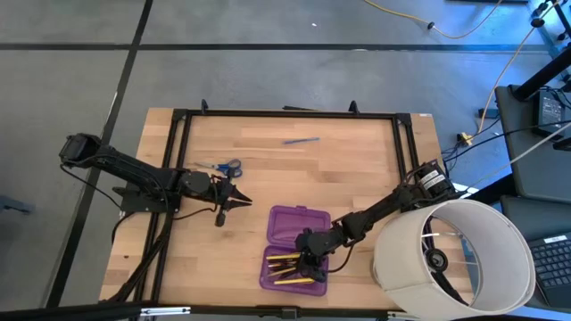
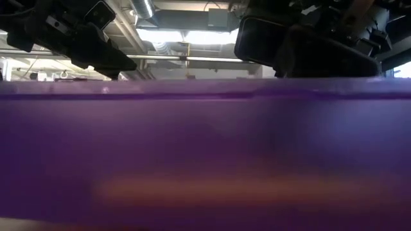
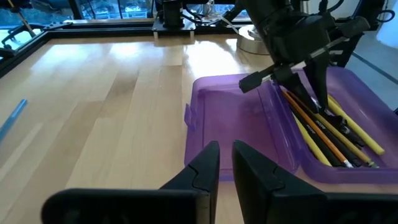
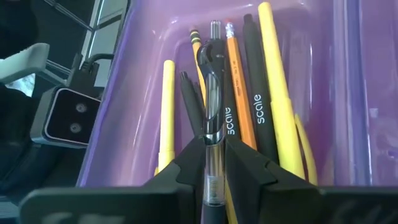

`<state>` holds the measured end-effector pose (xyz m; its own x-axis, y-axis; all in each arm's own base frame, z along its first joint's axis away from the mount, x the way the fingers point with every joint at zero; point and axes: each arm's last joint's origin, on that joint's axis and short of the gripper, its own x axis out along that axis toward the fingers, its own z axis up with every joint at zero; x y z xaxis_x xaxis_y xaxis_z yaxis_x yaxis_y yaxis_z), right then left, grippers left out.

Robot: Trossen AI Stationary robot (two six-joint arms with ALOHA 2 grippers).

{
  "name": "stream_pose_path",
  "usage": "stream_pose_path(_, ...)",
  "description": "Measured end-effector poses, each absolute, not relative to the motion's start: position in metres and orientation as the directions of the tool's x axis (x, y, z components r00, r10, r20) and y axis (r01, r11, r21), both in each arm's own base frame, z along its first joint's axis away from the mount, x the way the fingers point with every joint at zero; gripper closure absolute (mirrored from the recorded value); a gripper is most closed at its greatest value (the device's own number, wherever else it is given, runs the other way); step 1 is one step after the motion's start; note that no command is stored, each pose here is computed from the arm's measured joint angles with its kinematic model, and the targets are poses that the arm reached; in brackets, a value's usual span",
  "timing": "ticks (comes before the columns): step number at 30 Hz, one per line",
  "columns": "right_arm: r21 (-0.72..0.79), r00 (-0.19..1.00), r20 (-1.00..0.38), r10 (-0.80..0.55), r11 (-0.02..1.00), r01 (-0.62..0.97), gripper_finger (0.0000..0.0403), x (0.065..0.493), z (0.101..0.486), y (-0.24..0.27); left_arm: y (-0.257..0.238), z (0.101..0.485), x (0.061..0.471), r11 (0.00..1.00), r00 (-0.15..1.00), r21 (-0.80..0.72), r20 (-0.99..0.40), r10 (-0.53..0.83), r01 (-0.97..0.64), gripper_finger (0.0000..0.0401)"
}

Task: Pick & place school supplies into a supply box
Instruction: Put the transparent pen into the violet supply box, then put the blue scissors into the violet supply box

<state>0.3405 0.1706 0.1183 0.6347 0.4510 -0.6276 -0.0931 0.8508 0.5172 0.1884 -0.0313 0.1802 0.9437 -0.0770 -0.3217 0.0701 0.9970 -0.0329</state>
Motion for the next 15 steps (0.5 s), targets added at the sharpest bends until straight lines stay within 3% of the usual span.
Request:
stream_pose_path(10, 0.52, 0.622, -0.617, 0.481, 0.843, -0.137, 0.028, 0.341, 0.119, 0.172, -0.031, 0.18, 0.188, 0.997, 0.944, -0.033, -0.321, -0.077, 0.07, 0.0365)
stream_pose_path(15, 0.519, 0.642, -0.588, 0.491, 0.839, -0.167, 0.0273, 0.339, 0.133, 0.171, -0.031, 0.18, 0.188, 0.997, 0.944, -0.035, -0.322, -0.077, 0.069, 0.0361)
